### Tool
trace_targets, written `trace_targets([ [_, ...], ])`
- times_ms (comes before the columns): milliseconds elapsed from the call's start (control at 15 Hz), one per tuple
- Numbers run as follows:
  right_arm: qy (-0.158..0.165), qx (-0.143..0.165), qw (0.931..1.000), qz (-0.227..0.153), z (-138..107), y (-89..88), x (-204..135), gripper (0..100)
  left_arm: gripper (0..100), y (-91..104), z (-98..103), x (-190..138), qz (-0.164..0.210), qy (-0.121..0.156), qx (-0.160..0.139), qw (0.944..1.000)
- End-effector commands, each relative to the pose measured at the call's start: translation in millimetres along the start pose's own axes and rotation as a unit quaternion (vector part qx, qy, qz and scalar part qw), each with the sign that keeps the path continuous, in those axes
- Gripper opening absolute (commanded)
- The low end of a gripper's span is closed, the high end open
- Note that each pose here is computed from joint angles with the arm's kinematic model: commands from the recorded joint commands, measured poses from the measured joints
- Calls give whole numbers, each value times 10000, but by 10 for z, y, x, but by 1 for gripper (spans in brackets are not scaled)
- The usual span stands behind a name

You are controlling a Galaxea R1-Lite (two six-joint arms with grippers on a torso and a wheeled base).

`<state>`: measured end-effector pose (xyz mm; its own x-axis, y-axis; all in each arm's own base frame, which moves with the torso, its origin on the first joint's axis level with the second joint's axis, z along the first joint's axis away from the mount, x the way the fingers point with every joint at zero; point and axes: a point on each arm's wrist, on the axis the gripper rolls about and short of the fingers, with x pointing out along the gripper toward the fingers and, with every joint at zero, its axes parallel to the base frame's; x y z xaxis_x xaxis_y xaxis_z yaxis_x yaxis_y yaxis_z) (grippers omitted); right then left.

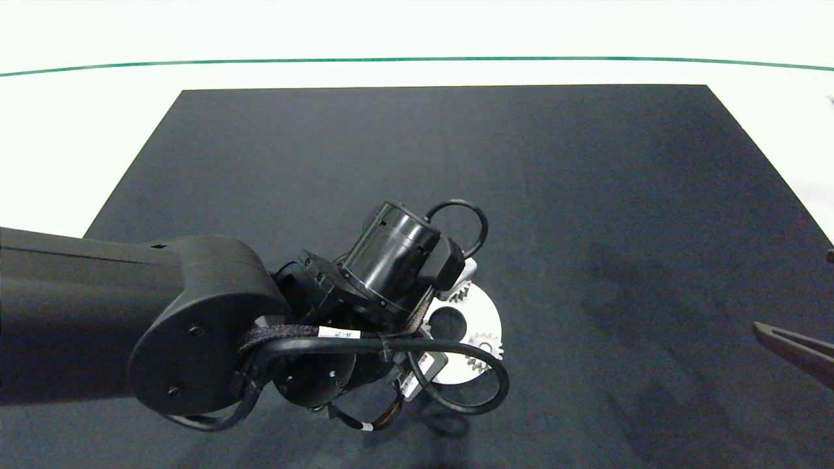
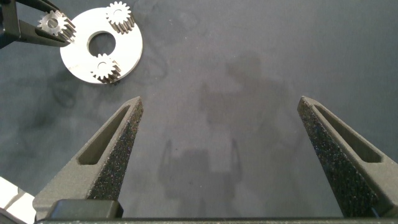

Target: Install three planetary gears onto the carrier pins

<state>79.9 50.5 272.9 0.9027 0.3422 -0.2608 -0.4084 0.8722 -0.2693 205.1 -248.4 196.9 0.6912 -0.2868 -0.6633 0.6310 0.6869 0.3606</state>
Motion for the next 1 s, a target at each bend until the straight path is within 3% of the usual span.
trace_targets([
  [67,37,-19,10000,14,-4,7,16,100,16,12,-13,-8,20,24,0,10000],
  [867,64,-90,9999,28,-19,13,22,100,16,0,-33,1,10,56,50,10000],
  [1000,71,-92,9999,30,-23,14,24,100,16,9,-16,-1,19,31,164,9999],
])
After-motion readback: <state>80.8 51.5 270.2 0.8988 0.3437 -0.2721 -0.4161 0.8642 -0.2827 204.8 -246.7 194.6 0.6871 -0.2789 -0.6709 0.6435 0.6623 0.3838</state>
